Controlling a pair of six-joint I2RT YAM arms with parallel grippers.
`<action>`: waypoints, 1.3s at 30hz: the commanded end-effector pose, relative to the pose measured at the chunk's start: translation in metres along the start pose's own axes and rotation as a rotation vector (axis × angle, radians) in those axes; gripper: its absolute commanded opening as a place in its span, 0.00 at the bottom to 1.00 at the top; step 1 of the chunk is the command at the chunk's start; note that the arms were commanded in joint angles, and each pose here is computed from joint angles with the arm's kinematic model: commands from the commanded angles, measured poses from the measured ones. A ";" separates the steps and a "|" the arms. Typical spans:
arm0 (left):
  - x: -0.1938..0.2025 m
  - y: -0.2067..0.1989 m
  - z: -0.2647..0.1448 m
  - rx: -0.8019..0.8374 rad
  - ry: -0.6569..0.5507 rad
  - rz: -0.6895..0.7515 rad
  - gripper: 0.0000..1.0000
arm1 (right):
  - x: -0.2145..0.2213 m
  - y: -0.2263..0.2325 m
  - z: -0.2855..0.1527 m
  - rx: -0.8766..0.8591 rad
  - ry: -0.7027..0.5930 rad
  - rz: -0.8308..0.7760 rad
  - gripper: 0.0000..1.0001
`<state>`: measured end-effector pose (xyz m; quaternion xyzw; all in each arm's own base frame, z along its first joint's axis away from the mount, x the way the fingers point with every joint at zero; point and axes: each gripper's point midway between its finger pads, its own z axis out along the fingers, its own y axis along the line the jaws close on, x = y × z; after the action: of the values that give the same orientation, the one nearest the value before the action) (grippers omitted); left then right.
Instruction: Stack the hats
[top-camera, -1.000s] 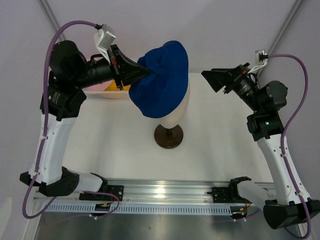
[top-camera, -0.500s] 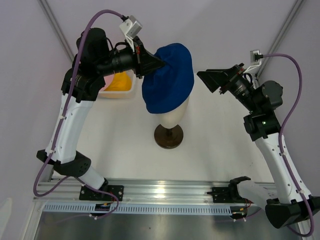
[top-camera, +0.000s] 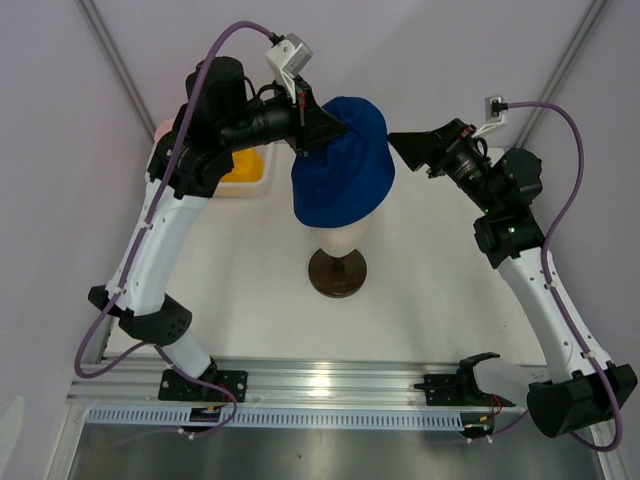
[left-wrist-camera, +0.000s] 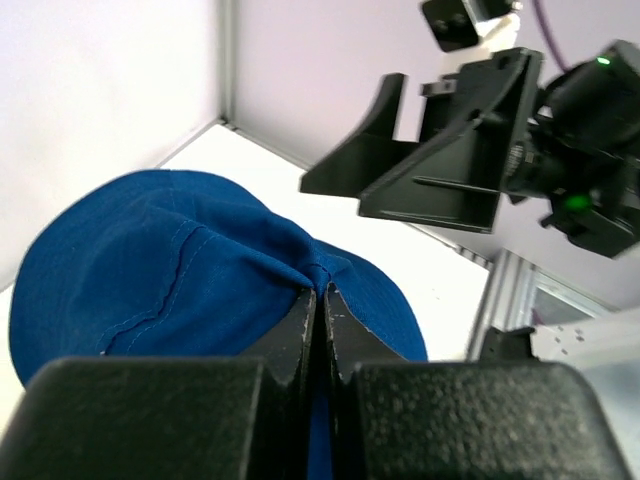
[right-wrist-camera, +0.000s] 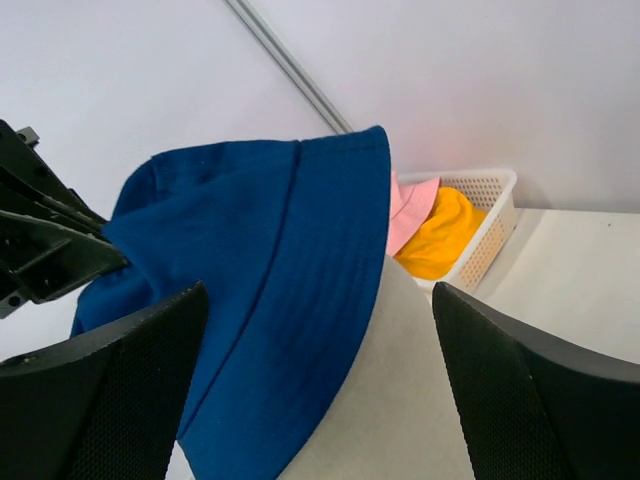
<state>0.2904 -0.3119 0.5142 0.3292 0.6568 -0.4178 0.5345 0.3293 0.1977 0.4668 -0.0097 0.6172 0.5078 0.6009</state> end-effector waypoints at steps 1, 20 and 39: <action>-0.020 0.008 -0.002 -0.091 -0.069 0.035 0.05 | -0.019 0.020 -0.003 -0.048 -0.064 0.011 0.91; -0.016 0.008 0.013 -0.057 -0.078 -0.004 0.03 | 0.015 0.016 -0.019 -0.056 -0.018 0.316 0.68; -0.007 0.017 0.016 -0.090 -0.065 -0.013 0.04 | 0.028 0.016 -0.018 -0.051 0.013 0.372 0.00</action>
<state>0.3157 -0.3180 0.5085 0.2913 0.6694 -0.3989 0.5549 0.3041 0.2127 0.4429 0.0905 0.6099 0.6251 0.4785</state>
